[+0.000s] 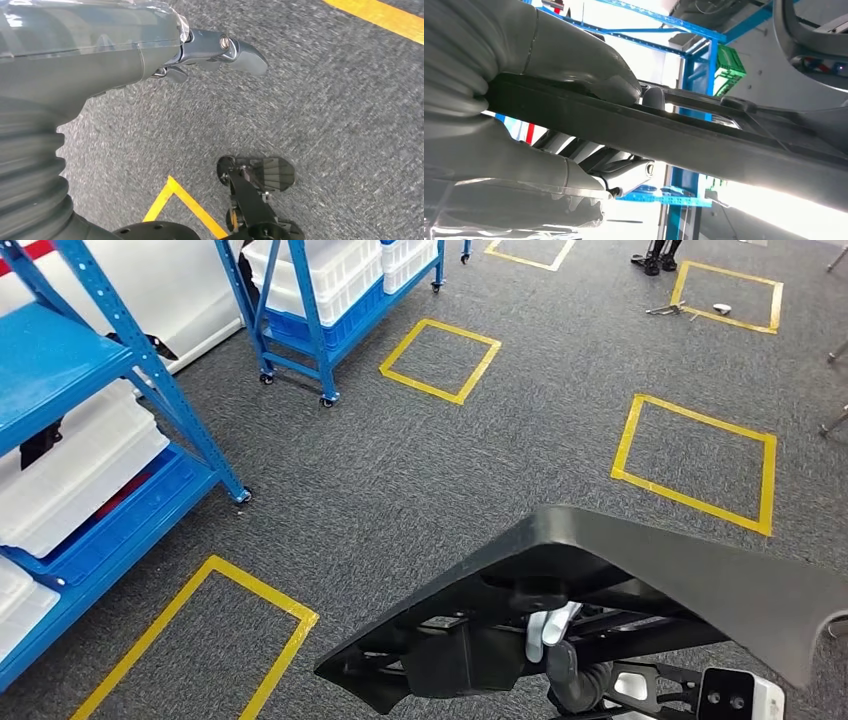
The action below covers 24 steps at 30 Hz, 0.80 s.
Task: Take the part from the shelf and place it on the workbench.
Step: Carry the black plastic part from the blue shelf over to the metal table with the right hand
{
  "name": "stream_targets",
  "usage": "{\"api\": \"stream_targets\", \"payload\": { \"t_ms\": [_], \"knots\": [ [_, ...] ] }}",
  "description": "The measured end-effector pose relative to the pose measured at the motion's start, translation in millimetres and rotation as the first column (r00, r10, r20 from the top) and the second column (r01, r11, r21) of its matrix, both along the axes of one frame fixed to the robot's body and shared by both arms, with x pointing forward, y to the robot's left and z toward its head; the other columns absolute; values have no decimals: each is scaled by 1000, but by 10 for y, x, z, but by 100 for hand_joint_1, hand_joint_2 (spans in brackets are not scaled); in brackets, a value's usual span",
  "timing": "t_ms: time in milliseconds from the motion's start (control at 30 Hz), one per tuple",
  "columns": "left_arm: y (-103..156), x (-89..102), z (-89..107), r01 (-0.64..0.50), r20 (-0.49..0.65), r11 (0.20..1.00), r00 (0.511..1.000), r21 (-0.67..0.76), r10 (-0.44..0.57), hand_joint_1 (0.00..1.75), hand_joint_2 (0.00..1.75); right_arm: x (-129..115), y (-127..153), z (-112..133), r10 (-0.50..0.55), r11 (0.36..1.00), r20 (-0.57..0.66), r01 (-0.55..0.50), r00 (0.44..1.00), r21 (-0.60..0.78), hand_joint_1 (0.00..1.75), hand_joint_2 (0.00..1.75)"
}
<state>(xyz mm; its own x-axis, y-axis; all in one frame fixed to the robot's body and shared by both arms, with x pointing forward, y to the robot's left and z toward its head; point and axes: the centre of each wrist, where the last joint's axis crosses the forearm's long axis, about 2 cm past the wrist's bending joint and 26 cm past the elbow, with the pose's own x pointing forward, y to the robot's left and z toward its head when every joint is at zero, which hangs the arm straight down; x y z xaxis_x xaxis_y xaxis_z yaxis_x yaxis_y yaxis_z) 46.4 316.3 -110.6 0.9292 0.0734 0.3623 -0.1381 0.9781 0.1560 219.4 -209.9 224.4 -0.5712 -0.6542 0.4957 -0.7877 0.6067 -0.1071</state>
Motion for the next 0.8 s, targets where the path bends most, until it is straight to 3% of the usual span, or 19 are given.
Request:
{"api": "stream_targets", "payload": {
  "t_ms": [233,800],
  "knots": [
    [123,-38,4,-50,0,997,999,51,50,0,175,126,5,-8,25,1000,-6,-25,1000,4,175,175],
    [262,-78,10,-145,46,987,989,72,142,0,175,150,10,-113,75,997,-27,-75,997,-33,175,175]
  ]
}}
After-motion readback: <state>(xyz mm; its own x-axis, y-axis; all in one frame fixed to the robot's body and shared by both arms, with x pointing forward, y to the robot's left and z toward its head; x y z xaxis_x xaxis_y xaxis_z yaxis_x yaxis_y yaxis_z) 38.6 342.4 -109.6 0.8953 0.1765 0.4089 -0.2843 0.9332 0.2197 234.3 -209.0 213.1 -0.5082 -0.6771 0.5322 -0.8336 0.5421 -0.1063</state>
